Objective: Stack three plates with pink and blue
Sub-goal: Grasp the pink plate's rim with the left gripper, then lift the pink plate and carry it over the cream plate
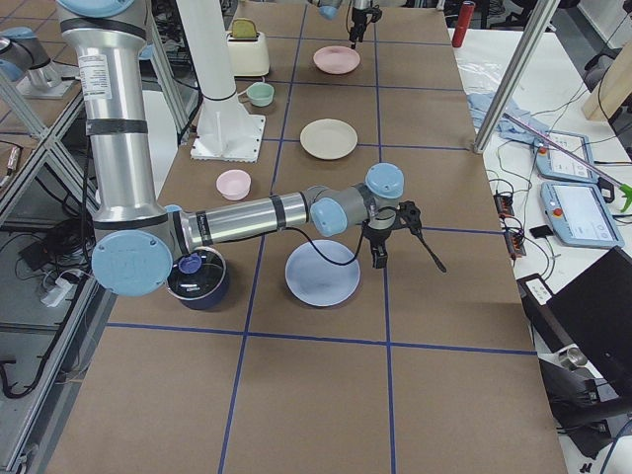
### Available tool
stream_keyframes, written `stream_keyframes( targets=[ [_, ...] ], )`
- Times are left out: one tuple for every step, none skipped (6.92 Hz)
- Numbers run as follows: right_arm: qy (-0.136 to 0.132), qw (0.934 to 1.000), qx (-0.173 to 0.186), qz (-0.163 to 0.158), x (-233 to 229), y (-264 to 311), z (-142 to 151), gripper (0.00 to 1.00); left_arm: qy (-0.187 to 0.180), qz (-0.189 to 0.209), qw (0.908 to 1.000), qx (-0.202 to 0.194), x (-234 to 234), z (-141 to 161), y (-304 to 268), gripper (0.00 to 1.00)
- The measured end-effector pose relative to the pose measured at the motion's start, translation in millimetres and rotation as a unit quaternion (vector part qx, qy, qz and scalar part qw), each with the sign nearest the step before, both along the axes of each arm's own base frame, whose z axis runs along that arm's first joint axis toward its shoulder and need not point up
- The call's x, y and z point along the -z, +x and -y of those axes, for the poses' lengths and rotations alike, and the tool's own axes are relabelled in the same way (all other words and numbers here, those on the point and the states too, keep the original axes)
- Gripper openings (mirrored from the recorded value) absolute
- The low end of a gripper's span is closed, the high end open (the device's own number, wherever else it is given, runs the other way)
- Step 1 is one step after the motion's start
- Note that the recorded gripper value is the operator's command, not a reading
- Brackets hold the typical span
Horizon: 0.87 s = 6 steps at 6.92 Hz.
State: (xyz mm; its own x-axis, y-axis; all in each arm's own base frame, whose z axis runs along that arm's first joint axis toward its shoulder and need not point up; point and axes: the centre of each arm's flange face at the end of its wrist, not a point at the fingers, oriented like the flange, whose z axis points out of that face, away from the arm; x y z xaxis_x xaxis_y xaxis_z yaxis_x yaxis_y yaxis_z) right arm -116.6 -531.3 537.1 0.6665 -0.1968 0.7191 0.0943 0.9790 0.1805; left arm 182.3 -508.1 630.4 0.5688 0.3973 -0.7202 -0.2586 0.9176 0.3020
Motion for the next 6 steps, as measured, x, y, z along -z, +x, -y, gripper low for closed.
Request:
stream_keyframes(
  targets=[
    [0.0,1.0,0.001,0.001,-4.5,-0.6,0.4,1.0,-0.009,0.003,0.9999,-0.007,-6.4,-3.9,9.5,0.02],
    [0.003,1.0,0.001,0.003,-5.7,-1.2,0.7,1.0,-0.019,0.005,0.9997,-0.012,-11.1,-7.9,17.7,0.0],
    [0.006,1.0,0.002,0.005,-4.6,-1.3,0.7,1.0,-0.031,0.006,0.9994,-0.011,-15.1,-10.3,22.1,0.0],
    [0.008,0.9999,0.002,0.006,-2.8,-1.6,1.5,1.0,-0.037,0.004,0.9993,-0.01,-13.7,-11.0,24.1,0.0],
    [0.01,0.9999,0.002,0.007,-1.1,-2.1,2.9,1.0,-0.041,-0.012,0.999,-0.017,-2.9,-12.3,26.4,0.0],
    [0.012,0.9999,0.002,0.008,1.2,-2.7,4.0,1.0,-0.045,-0.048,0.9973,-0.033,21.2,-15.4,28.5,0.0]
  ],
)
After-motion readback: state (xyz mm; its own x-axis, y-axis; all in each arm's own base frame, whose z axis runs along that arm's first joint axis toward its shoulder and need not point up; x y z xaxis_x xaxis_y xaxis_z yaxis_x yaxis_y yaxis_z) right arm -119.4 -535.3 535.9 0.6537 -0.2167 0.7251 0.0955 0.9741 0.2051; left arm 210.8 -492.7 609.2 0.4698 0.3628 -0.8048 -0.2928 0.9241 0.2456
